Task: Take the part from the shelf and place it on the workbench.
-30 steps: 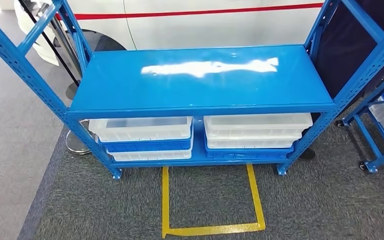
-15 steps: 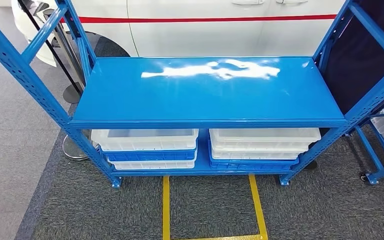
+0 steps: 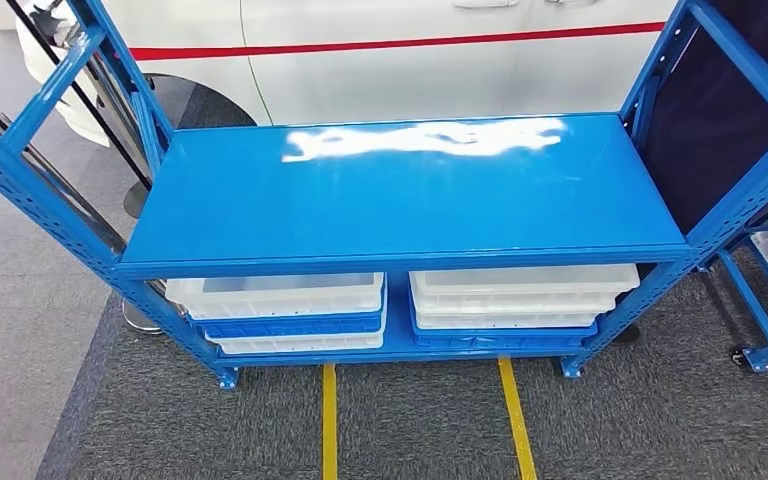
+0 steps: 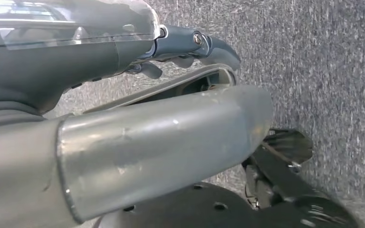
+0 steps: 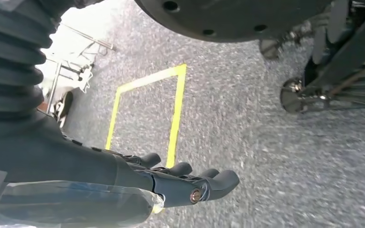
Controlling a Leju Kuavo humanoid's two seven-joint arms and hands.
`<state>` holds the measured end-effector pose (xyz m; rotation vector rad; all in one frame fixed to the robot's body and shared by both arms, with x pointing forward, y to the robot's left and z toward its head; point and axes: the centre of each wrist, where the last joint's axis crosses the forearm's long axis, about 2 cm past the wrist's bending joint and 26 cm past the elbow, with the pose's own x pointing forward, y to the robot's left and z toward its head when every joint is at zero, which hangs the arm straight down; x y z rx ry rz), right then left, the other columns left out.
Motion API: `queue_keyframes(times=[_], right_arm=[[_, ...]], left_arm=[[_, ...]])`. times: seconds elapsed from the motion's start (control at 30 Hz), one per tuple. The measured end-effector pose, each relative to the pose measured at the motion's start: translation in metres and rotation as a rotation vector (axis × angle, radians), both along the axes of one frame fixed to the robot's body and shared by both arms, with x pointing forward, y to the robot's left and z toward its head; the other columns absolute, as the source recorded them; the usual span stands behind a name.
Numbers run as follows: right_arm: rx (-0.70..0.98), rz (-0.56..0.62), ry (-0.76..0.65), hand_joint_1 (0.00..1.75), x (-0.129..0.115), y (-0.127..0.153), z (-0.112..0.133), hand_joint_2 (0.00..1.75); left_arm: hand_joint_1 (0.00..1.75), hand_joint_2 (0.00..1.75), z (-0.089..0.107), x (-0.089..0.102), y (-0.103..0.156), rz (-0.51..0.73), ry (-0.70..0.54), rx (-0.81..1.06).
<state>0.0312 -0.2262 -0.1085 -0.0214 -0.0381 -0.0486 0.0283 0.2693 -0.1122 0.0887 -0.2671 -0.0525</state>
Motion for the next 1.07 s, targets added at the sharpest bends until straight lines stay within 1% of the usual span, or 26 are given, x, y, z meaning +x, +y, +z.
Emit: queue_keyframes(times=[0.53,0.67,0.97,1.0,1.03,1.07], right_arm=[[-0.029,-0.004,0.002,0.0,0.0033,-0.0061,-0.0003,1.75],[-0.078,-0.007,0.004,0.0,0.0015,-0.0073,-0.0004,0.0],[-0.071,-0.017,-0.005,0.0,0.0025,-0.0028,0.0002,0.0],[-0.071,-0.018,-0.005,0.0,0.0024,-0.0027,0.0002,0.44],[-0.072,-0.018,-0.004,0.0,0.0024,-0.0026,0.0002,0.87],[-0.072,-0.018,-0.004,0.0,0.0024,-0.0026,0.0002,1.16]], left_arm=[[0.0,0.0,-0.0002,-0.0015,0.0014,-0.008,0.005,0.002],[0.0,0.0,-0.0002,-0.0016,0.0015,-0.007,0.007,0.01],[0.0,0.0,-0.0001,-0.0003,0.0035,0.0,-0.002,0.025],[0.0,0.0,-0.0001,-0.0002,0.0035,0.0,-0.002,0.025],[0.0,0.44,-0.0001,-0.0001,0.0036,0.0,-0.002,0.026],[0.0,0.58,-0.0001,0.0,0.0036,0.0,-0.002,0.026]])
